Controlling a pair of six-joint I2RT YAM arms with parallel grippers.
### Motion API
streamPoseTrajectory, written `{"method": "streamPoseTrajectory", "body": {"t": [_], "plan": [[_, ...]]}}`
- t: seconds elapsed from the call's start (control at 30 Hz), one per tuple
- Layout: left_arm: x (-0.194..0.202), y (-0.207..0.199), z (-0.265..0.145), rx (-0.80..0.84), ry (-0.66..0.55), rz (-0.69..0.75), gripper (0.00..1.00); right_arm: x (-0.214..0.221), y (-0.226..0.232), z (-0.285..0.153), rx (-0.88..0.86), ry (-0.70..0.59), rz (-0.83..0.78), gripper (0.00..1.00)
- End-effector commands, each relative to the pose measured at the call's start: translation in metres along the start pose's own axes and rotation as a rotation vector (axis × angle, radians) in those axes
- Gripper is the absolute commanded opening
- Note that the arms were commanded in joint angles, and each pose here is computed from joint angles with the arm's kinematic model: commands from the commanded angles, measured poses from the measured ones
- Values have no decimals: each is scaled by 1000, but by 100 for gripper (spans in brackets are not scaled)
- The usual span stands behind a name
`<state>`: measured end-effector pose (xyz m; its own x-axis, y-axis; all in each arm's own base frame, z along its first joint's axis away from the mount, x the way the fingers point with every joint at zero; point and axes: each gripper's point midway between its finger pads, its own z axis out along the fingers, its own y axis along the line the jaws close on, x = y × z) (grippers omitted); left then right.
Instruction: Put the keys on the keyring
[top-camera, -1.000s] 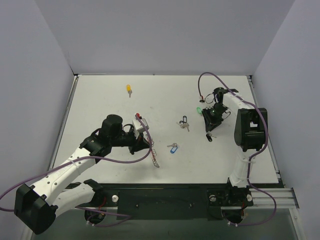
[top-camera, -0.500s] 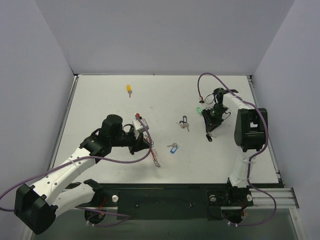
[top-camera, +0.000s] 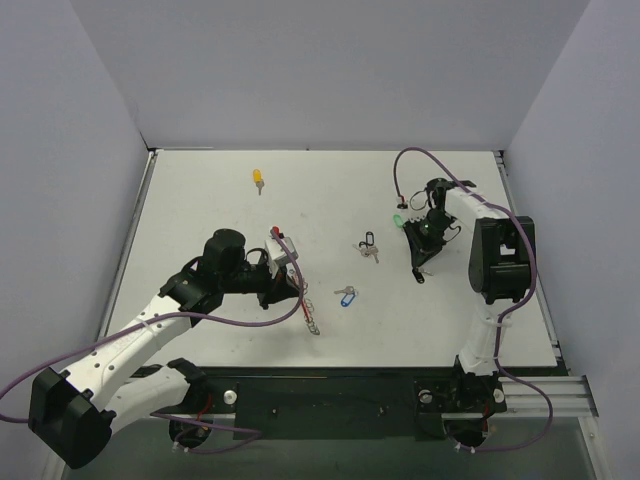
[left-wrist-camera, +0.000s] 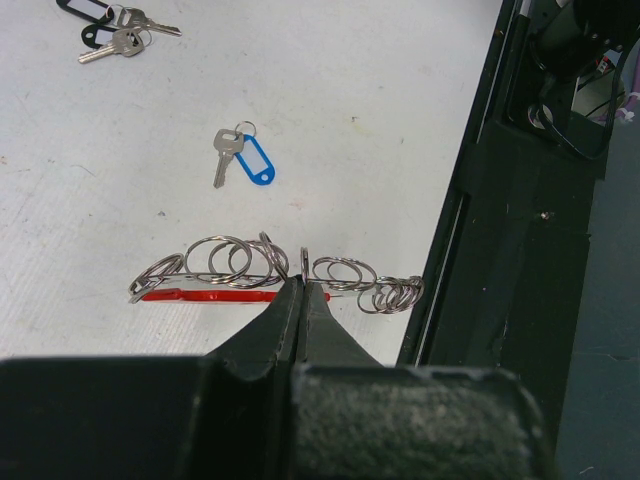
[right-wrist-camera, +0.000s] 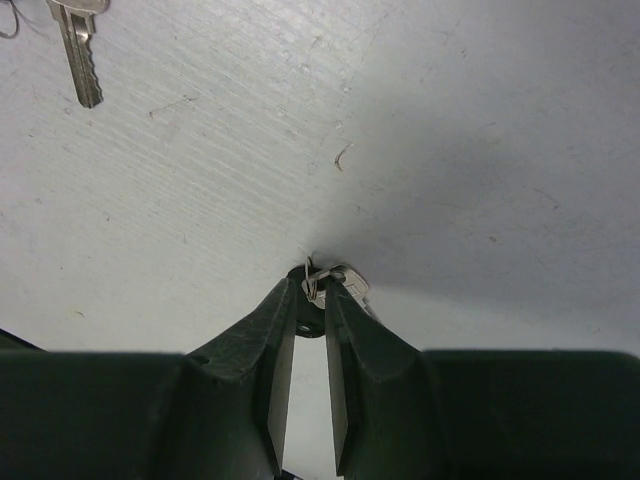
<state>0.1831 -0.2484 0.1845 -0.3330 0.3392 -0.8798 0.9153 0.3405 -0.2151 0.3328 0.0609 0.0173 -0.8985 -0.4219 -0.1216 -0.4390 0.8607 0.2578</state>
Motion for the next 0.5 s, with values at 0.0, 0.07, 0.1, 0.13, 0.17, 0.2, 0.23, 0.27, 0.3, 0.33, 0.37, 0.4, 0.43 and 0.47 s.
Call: {"method": "streamPoseTrajectory", "body": {"t": [0.0,0.07,0.1,0.13,0.17,0.2,0.23,0.27,0.3,0.33,0.37,0.4,0.43,0.47], "plan": [[-18,-3,-3,20,-51,35,0,5,13,-16,-14,-7,-29,15],[-17,-4,-3,22,-49,33,0,7,13,-16,-14,-3,-29,14],[-17,-3,-3,20,-49,34,0,7,13,-17,-13,-4,-31,14],[-18,-3,-3,20,-51,36,0,6,13,-17,-12,-7,-32,14],[-17,-3,-3,20,-50,35,0,7,13,-16,-12,-3,-32,14],[-18,-3,-3,22,-50,35,0,7,14,-17,-12,-5,-33,14],[-17,-3,-3,22,-48,34,0,8,12,-17,-6,1,-32,14],[-17,-4,-3,22,-50,35,0,8,12,-16,-5,3,-31,14],[-17,-3,-3,22,-50,35,0,9,12,-16,-3,7,-32,14],[-17,-4,-3,22,-49,33,0,9,11,-16,0,7,-34,13],[-17,-4,-3,23,-49,35,0,10,11,-17,2,7,-33,13],[-17,-4,-3,24,-48,34,0,10,11,-17,5,8,-34,13],[-17,-4,-3,24,-48,34,0,10,10,-17,8,8,-35,13],[-17,-4,-3,24,-49,35,0,10,10,-17,9,9,-36,13]]}}
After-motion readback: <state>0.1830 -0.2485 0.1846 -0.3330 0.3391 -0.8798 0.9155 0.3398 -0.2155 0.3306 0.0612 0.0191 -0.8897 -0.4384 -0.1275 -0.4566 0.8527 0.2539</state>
